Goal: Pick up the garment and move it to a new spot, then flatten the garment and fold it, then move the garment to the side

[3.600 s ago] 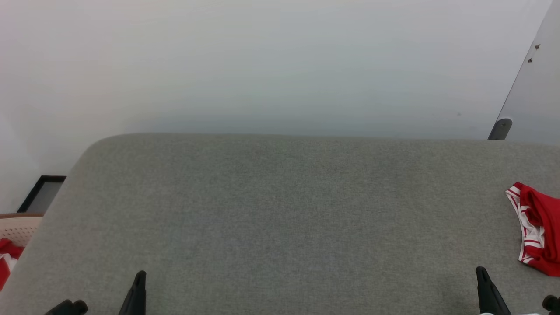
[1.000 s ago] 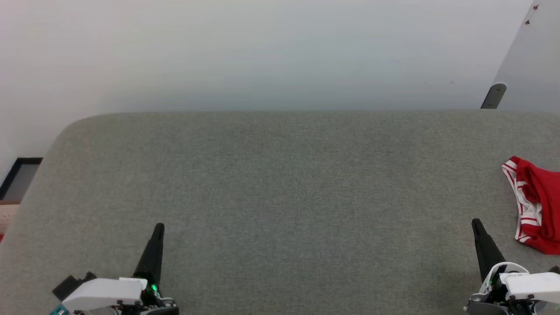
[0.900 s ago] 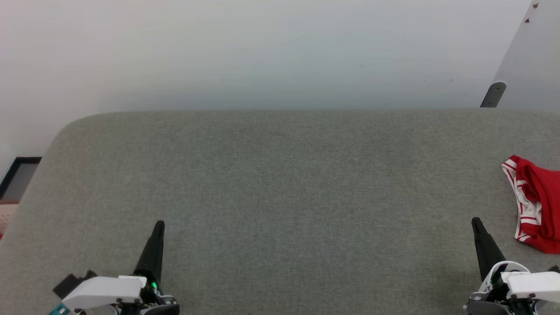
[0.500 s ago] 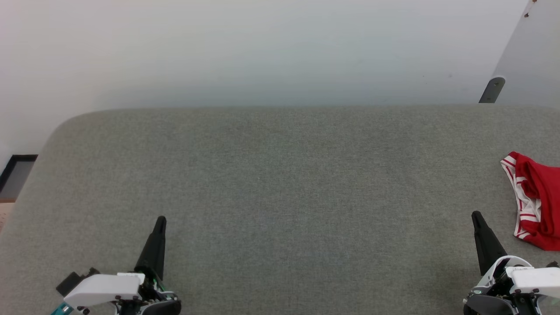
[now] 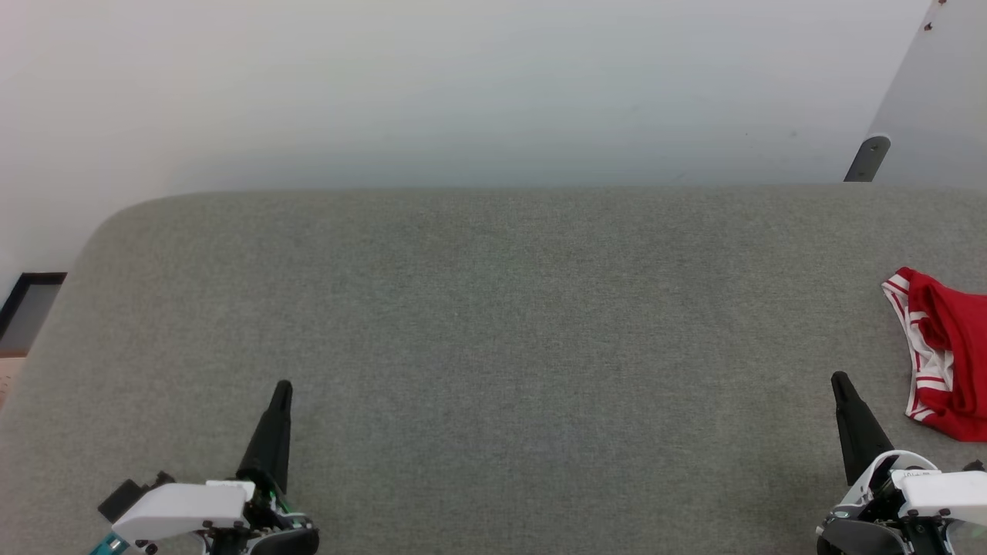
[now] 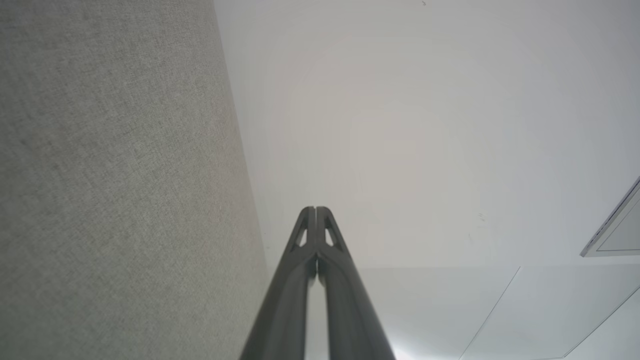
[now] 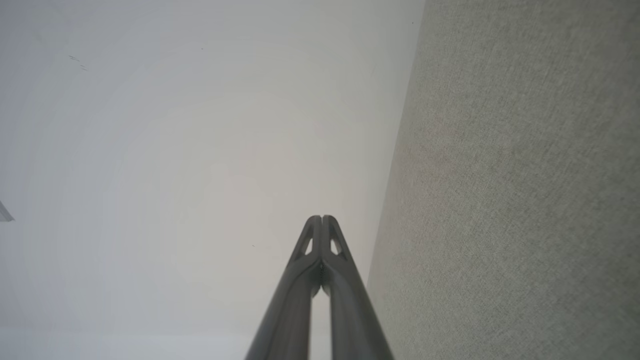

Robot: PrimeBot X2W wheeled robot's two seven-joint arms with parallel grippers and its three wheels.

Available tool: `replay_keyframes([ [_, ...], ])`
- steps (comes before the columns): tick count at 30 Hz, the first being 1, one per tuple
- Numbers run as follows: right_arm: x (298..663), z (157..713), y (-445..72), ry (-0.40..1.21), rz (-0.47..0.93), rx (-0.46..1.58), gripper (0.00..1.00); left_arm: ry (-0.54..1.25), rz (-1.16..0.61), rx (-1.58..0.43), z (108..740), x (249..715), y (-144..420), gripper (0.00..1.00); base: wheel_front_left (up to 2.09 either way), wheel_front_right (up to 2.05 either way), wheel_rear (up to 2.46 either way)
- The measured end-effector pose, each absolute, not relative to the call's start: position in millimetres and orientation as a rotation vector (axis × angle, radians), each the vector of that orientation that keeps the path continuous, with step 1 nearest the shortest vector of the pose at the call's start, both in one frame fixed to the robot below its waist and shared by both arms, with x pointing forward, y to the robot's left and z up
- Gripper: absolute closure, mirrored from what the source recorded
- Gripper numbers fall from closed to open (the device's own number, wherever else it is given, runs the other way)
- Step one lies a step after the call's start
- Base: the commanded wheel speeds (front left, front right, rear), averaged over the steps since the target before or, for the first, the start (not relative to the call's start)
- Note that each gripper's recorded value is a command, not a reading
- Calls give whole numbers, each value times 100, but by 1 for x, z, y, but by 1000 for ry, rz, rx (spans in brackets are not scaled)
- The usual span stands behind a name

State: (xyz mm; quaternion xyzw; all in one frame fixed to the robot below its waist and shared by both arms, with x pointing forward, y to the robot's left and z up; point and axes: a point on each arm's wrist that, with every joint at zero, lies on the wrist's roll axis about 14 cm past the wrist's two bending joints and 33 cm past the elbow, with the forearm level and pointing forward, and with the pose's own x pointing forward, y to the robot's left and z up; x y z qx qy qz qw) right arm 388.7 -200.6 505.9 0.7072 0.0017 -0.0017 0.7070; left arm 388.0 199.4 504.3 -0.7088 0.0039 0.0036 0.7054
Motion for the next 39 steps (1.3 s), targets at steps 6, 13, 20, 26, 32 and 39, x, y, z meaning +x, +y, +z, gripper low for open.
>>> replay_keyframes([
  [6, 389, 506, -201, 4, -4, 1571, 100, 9, 8, -1576, 504, 388, 199, 100, 0, 0, 0],
  [13, 389, 506, -201, 4, -4, 1571, 100, 9, 8, -1576, 504, 388, 199, 100, 0, 0, 0],
  [20, 389, 506, -201, 4, -4, 1571, 100, 9, 8, -1576, 504, 388, 199, 100, 0, 0, 0],
  [26, 389, 506, -201, 4, -4, 1571, 100, 8, 8, -1576, 504, 388, 199, 100, 0, 0, 0],
  [32, 389, 506, -201, 4, -4, 1571, 100, 9, 8, -1576, 504, 388, 199, 100, 0, 0, 0],
  [39, 389, 506, -201, 4, -4, 1571, 100, 9, 8, -1576, 504, 388, 199, 100, 0, 0, 0],
])
